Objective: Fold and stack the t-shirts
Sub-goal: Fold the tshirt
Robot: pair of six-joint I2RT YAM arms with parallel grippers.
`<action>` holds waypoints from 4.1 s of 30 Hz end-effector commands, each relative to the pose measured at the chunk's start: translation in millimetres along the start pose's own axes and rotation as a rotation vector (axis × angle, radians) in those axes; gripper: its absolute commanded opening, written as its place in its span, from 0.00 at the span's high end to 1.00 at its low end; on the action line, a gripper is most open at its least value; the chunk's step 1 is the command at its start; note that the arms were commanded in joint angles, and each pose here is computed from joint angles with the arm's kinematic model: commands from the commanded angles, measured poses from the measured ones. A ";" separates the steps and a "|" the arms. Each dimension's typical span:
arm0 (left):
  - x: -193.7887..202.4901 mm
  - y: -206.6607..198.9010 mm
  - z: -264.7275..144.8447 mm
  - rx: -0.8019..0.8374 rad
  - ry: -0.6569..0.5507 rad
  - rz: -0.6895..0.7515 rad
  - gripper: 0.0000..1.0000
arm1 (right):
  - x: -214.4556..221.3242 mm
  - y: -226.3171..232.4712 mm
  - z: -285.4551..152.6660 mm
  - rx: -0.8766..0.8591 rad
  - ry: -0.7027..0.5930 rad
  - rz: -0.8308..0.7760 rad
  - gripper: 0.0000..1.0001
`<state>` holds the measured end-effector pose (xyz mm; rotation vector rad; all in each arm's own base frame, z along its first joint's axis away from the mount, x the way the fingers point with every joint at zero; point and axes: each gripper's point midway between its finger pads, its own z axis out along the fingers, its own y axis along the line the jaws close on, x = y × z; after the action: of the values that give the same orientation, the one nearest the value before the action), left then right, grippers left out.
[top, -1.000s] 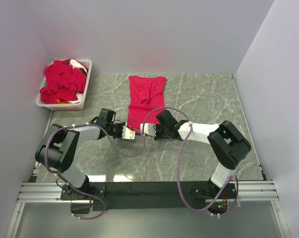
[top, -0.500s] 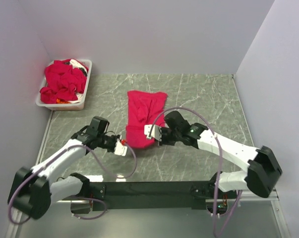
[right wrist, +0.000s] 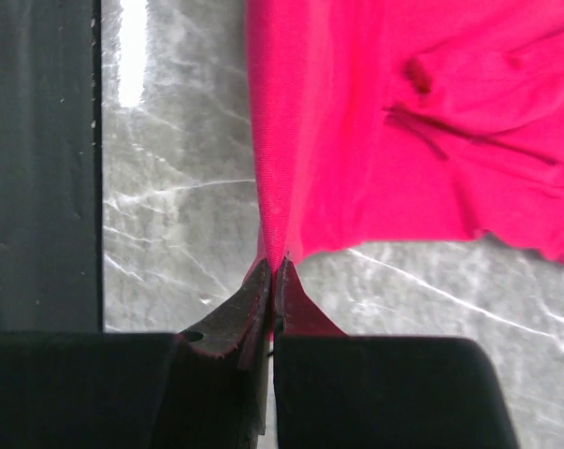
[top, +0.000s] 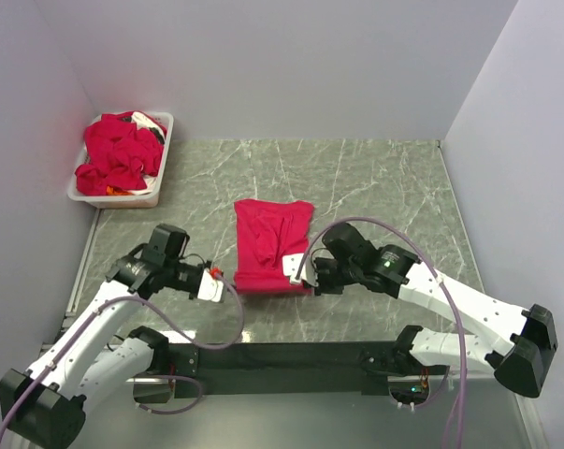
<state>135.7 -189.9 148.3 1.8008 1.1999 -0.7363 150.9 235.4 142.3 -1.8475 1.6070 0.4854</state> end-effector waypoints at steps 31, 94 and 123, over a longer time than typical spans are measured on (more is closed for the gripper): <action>204.9 322.3 34.9 -0.205 0.162 -0.693 0.97 | 111.8 -290.2 115.0 0.075 0.269 0.133 1.00; 67.3 130.8 105.2 -0.068 -0.137 -1.413 0.65 | 13.8 -20.8 63.8 -0.610 -0.076 1.189 0.82; 81.5 186.7 71.5 -0.131 -0.190 -1.500 0.67 | -27.6 -52.8 86.0 -0.638 -0.212 1.149 0.77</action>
<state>351.8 -243.8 91.4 0.4146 2.3225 -1.4043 235.6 310.7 130.8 -0.9406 2.3507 1.6495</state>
